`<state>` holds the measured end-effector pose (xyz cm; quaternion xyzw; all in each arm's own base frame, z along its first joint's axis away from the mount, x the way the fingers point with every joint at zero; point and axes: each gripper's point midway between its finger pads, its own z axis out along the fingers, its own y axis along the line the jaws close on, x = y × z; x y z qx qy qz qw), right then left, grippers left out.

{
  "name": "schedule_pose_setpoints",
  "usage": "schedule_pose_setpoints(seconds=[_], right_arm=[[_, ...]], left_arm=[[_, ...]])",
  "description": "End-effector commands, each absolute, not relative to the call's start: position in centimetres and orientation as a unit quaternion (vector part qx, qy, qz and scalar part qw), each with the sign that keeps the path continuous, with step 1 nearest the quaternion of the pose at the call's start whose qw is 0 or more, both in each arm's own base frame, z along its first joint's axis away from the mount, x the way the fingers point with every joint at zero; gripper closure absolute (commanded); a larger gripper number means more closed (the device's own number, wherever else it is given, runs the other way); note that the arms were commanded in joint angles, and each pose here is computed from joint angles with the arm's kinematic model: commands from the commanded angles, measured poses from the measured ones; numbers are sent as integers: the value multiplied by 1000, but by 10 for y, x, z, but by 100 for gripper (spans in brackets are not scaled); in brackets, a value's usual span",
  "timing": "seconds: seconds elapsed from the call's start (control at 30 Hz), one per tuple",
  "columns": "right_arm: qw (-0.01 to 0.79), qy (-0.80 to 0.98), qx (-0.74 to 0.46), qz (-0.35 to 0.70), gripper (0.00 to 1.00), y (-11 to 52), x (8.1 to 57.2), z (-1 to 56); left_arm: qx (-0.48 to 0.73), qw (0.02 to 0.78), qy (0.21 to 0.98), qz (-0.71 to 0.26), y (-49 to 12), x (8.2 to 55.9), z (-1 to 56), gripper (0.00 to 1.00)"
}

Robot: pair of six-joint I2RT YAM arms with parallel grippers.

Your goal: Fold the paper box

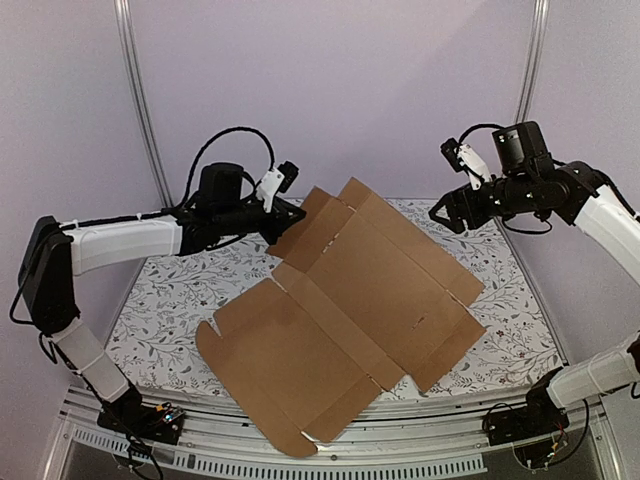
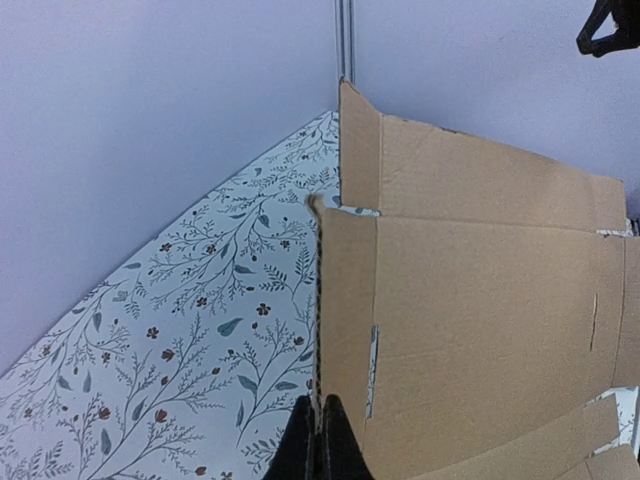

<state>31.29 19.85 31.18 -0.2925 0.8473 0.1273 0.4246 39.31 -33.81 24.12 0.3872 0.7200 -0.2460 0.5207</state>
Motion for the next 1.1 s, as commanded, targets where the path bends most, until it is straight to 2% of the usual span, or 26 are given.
schedule_pose_setpoints(seconds=[0.0,0.33,0.47,0.87,1.07], right_arm=[[400,844,-304,187,22,210,316,302],[334,844,-331,258,22,232,322,281],[292,849,-339,280,25,243,323,259],[224,832,-367,349,44,268,299,246],[213,830,-385,343,61,273,289,241]], left_arm=[[338,584,685,-274,-322,382,268,100],[289,624,667,-286,-290,351,248,100],[276,634,665,-284,-279,342,244,100],[262,638,671,-272,-266,335,233,100],[253,641,675,-266,-261,335,229,100]])
